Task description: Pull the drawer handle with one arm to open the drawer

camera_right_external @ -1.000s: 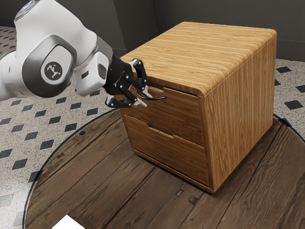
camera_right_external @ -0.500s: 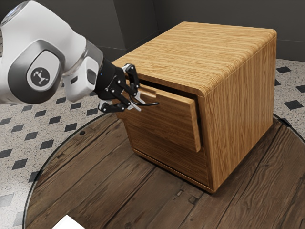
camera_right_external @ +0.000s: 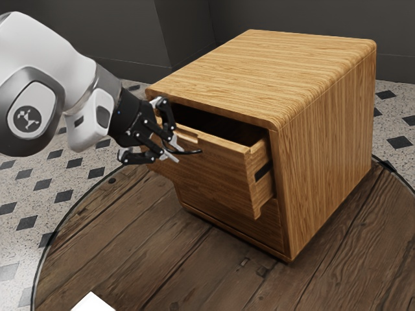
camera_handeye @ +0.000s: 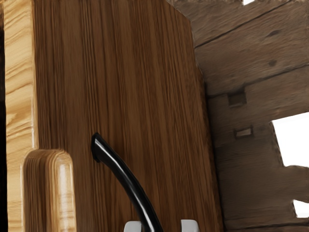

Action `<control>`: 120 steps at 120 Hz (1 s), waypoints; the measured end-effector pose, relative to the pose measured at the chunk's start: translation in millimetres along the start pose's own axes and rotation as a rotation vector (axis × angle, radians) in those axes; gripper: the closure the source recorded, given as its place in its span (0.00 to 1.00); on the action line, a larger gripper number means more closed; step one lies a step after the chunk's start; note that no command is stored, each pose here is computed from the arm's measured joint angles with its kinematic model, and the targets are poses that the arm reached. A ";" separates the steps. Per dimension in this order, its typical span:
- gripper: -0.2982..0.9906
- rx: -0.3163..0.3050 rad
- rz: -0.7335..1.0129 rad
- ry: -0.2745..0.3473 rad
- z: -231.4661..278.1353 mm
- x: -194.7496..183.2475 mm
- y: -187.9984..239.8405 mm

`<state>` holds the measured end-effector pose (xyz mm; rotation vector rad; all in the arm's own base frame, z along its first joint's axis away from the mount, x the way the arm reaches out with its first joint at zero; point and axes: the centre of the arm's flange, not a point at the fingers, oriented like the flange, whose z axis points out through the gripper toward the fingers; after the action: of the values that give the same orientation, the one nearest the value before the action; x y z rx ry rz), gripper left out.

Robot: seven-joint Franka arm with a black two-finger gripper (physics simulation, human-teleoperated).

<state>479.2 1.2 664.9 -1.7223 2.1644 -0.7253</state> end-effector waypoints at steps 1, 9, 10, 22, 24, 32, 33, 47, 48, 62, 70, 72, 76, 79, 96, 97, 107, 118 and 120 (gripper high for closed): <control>0.79 0.000 0.000 0.000 -0.2 0.1 0.6; 0.79 -0.001 0.000 0.002 -1.7 1.0 5.2; 0.79 0.000 0.000 0.002 -1.9 1.1 5.8; 0.79 -0.003 0.002 0.004 -2.7 2.1 11.9; 0.79 -0.003 0.003 0.004 -3.0 2.3 12.8; 0.78 -0.004 0.004 0.004 -4.0 3.0 16.5; 0.78 -0.004 0.004 0.005 -4.3 3.1 16.9; 0.78 -0.002 0.005 0.006 -8.0 4.4 23.5; 0.78 -0.001 0.006 0.006 -8.4 4.5 23.9; 0.79 0.006 0.007 0.008 -15.3 6.3 30.9; 0.79 0.013 0.009 0.009 -20.1 7.7 35.1; 0.79 0.014 0.009 0.010 -20.9 7.9 35.9; 0.80 0.016 0.010 0.010 -22.3 8.4 37.6; 0.80 0.018 0.010 0.011 -23.1 8.6 38.6; 0.80 0.024 0.011 0.013 -27.6 9.9 45.2; 0.80 0.025 0.011 0.013 -27.9 10.0 45.6; 0.81 0.030 0.013 0.013 -31.8 10.7 48.8; 0.81 0.033 0.013 0.010 -35.0 10.1 52.6; 0.81 0.034 0.013 0.010 -35.3 10.2 53.2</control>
<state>414.8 7.3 666.3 -1.6902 2.1556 -0.7645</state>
